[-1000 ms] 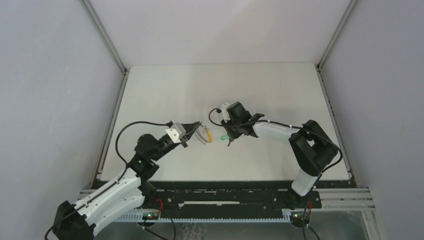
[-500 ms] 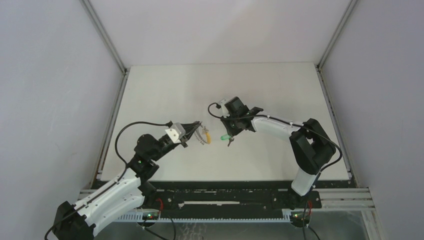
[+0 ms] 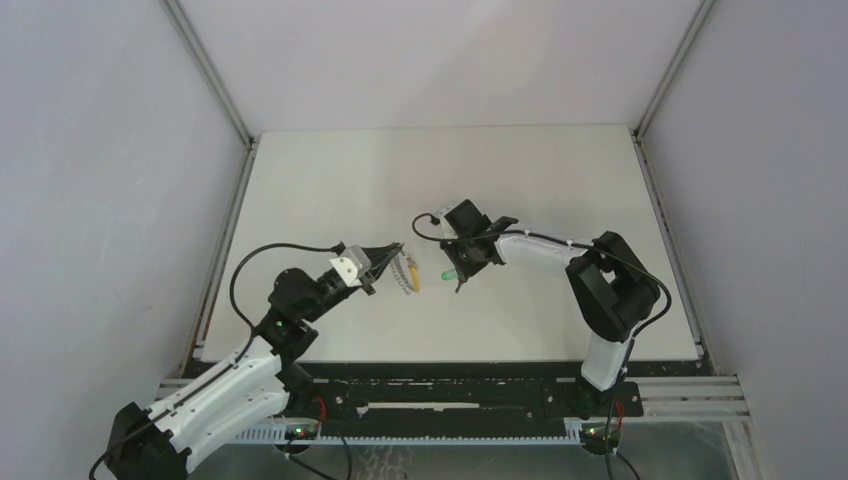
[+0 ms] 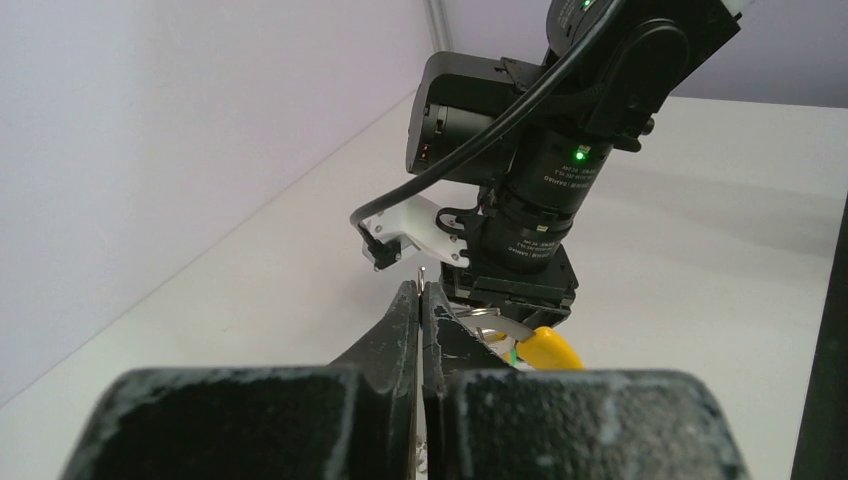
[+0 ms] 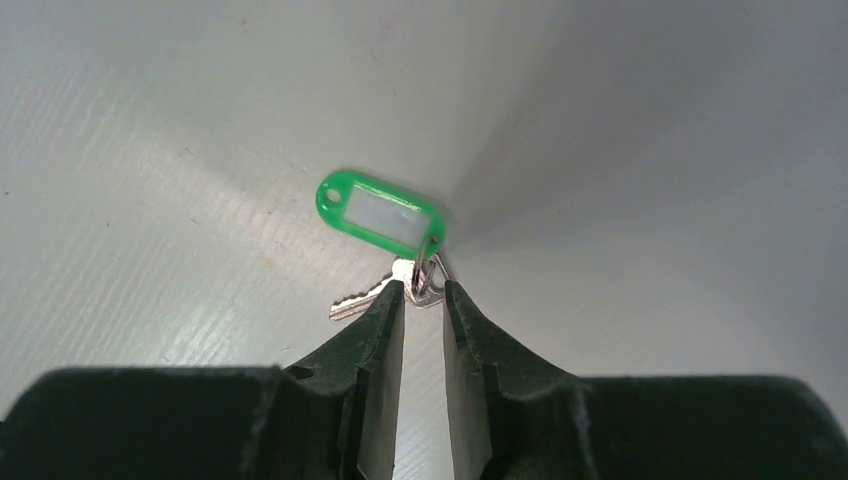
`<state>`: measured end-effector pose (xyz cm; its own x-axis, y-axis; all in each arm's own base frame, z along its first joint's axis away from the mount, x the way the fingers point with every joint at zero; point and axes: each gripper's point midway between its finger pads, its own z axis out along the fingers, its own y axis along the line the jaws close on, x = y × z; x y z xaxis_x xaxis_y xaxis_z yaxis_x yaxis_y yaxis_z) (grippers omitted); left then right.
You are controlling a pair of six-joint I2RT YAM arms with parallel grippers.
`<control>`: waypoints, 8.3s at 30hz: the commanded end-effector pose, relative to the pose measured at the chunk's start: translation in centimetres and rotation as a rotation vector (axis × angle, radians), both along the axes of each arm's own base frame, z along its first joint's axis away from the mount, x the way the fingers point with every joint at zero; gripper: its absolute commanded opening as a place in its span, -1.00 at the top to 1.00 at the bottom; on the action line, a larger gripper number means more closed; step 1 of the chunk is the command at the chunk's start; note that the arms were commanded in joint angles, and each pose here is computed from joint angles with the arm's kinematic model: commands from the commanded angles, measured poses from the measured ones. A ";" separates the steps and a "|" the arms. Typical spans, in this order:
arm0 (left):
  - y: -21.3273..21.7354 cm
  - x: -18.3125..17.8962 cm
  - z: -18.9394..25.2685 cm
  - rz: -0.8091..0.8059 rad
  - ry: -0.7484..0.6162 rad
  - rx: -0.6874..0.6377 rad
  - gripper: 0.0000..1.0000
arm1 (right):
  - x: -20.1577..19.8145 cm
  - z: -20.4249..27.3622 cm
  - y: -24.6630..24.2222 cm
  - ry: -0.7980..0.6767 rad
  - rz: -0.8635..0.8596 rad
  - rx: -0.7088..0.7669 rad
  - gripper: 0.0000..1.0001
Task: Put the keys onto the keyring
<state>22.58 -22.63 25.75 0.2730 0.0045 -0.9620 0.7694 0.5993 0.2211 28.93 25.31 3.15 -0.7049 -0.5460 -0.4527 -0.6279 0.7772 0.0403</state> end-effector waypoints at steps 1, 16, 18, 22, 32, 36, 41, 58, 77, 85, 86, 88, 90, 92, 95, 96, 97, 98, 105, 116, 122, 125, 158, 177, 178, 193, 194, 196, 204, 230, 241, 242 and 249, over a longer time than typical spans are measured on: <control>0.1 -0.2 0.5 -0.004 -0.043 -0.016 1.00 | 1.3 1.2 1.2 -0.047 0.008 0.019 0.59; 0.0 -0.4 0.6 -0.011 -0.045 -0.017 0.99 | 0.9 0.4 1.0 -0.001 0.026 -0.019 0.63; 0.0 -0.4 0.5 -0.013 -0.045 -0.018 0.99 | 1.2 0.8 1.4 -0.005 0.028 -0.016 0.64; 0.0 -0.4 0.7 -0.014 -0.047 -0.020 0.99 | 1.1 0.8 1.3 -0.002 0.032 -0.027 0.65; 0.0 -0.5 0.7 -0.015 -0.048 -0.021 0.99 | 0.8 0.1 1.1 0.025 0.041 -0.059 0.69; 0.0 -0.5 0.7 -0.015 -0.048 -0.020 0.99 | 0.6 -0.1 1.0 0.041 0.046 -0.071 0.69; 0.0 -0.5 0.8 -0.016 -0.051 -0.023 0.99 | 0.6 0.0 1.0 0.041 0.047 -0.076 0.69; 0.1 -0.6 0.9 -0.018 -0.056 -0.025 0.99 | 0.7 -0.9 0.6 0.056 0.049 -0.112 0.78; 0.4 -1.6 2.6 -0.034 -0.095 -0.055 1.00 | 0.5 8.5 -0.1 -0.286 0.240 0.055 1.00; -0.4 -2.4 5.0 -0.103 -0.141 -0.031 0.99 | -2.7 17.8 0.2 -0.646 0.437 0.396 1.00; -0.6 -2.5 5.3 -0.119 -0.148 -0.025 0.99 | -3.3 19.1 0.3 -0.690 0.455 0.449 1.00; -1.1 -2.8 5.9 -0.150 -0.168 -0.010 0.99 | -4.6 21.7 0.4 -0.783 0.501 0.559 1.00; -1.6 -3.0 6.1 -0.183 -0.184 0.015 0.99 | -5.8 22.6 0.5 -0.818 0.541 0.638 1.00; -2.1 -3.1 6.7 -0.211 -0.200 0.048 1.00 | -6.7 23.1 0.6 -0.809 0.580 0.676 1.00; -2.6 -2.6 6.6 -0.218 -0.191 0.092 0.99 | -7.3 23.4 0.5 -0.780 0.574 0.714 1.00; -2.7 -2.5 6.7 -0.214 -0.192 0.097 0.99 | -7.5 23.5 0.4 -0.770 0.580 0.721 1.00; -2.8 -2.5 6.9 -0.212 -0.198 0.103 1.00 | -7.8 23.5 0.4 -0.756 0.584 0.728 1.00; -2.9 -2.4 7.1 -0.203 -0.203 0.111 0.99 | -8.1 23.4 0.5 -0.736 0.595 0.736 1.00; -3.0 -1.5 7.9 -0.136 -0.193 0.250 1.00 | -9.8 24.3 0.7 -0.628 0.623 0.774 1.00; -2.7 -3.3 7.1 -0.138 -0.280 0.375 1.00 | -11.0 26.8 2.9 -0.592 0.662 0.822 1.00; -2.5 -4.0 6.1 -0.149 -0.389 0.438 1.00 | -10.9 26.1 4.7 -0.565 0.707 0.829 1.00; -2.6 -4.0 4.9 -0.150 -0.416 0.474 1.00 | -10.8 25.6 5.6 -0.555 0.732 0.830 1.00; -4.0 -4.0 3.5 -0.145 -0.344 0.395 1.00 | -10.9 23.9 7.1 -0.545 0.809 0.746 1.00; -4.6 -4.8 3.3 -0.201 -0.325 0.385 1.00 | -10.7 24.2 7.0 -0.568 0.789 0.733 1.00; -4.8 -5.0 3.2 -0.217 -0.325 0.389 1.00 | -10.6 24.2 7.0 -0.571 0.785 0.732 1.00; -5.5 -6.0 2.8 -0.294 -0.300 0.407 0.99 | -9.6 24.5 6.6 -0.566 0.719 0.739 1.00; -5.5 -6.1 2.7 -0.301 -0.298 0.410 1.00 | -9.5 24.5 6.5 -0.562 0.711 0.740 1.00; -5.6 -6.1 2.6 -0.306 -0.293 0.416 1.00 | -9.4 24.6 6.4 -0.561 0.701 0.743 1.00; -5.7 -5.6 1.8 -0.303 -0.250 0.459 0.99 | -9.8 25.0 6.3 -0.571 0.717 0.745 1.00; -6.3 -8.1 4.1 -0.416 -0.260 0.368 1.00 | -7.8 23.1 5.8 -0.430 0.632 0.704 1.00; -7.1 -10.0 5.3 -0.518 -0.254 0.280 0.99 | -7.4 23.0 6.0 -0.337 0.575 0.743 1.00; -7.1 -10.1 5.4 -0.521 -0.254 0.275 1.00 | -7.3 22.9 5.9 -0.322 0.569 0.750 1.00; -7.0 -10.2 5.9 -0.510 -0.253 0.237 1.00 | -6.1 22.3 5.0 -0.272 0.480 0.759 1.00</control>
<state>14.99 -28.95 28.49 0.4835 0.1878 -0.8549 0.8517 0.1247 0.5090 19.93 30.78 24.16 -0.2896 -0.2910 -0.9119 -0.9547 0.1563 0.2533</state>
